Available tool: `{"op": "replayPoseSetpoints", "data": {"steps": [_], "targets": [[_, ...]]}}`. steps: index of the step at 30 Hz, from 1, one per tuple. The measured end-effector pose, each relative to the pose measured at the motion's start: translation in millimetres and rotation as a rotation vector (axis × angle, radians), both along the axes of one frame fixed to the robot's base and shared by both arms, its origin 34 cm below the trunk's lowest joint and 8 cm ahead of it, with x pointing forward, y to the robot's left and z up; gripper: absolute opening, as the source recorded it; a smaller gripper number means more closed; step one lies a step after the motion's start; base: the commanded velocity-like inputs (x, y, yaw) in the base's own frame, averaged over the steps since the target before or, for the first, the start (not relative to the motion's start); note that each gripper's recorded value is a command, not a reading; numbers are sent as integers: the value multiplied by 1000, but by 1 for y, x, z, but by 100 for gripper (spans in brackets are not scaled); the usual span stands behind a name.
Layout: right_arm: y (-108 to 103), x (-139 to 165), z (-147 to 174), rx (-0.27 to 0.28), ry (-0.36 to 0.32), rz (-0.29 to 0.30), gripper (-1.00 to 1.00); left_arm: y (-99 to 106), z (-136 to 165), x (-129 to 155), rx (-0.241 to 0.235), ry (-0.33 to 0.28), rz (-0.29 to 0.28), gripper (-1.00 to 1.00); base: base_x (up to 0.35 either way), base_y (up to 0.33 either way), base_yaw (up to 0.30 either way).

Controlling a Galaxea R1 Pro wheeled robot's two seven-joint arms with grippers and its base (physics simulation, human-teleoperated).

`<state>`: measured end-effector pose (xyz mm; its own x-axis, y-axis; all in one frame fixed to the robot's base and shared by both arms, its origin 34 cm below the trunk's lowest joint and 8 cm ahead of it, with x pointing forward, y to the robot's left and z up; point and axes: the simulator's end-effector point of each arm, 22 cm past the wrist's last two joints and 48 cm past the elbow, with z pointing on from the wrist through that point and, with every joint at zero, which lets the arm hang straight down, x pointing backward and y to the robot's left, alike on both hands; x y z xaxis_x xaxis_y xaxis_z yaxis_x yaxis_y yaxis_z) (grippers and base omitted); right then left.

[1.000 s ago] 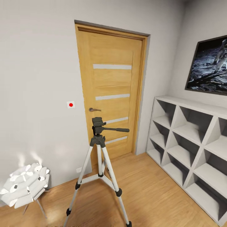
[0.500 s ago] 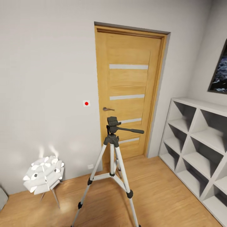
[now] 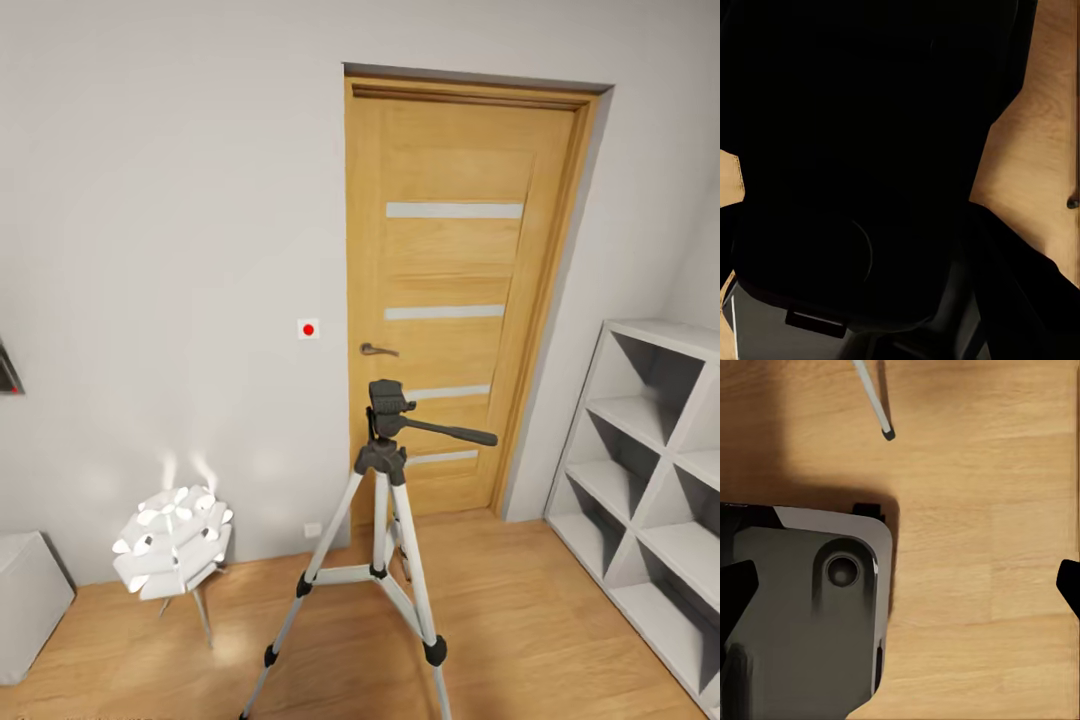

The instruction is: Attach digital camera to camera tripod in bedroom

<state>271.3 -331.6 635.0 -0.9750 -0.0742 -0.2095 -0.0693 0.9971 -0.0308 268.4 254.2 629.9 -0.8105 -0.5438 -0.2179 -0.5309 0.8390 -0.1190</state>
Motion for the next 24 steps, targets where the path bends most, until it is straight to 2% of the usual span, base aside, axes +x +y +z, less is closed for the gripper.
{"op": "replayPoseSetpoints", "data": {"steps": [9, 24], "targets": [[-2, 0, 0, -2, 1, 0, 100, 0, 0, 0, 0, -1, 0, -100, 183, -162, 35], [-6, 0, 0, -6, 2, -4, 100, -3, 0, 1, -4, -3, -3, -100, 4, -32, 2]]}}
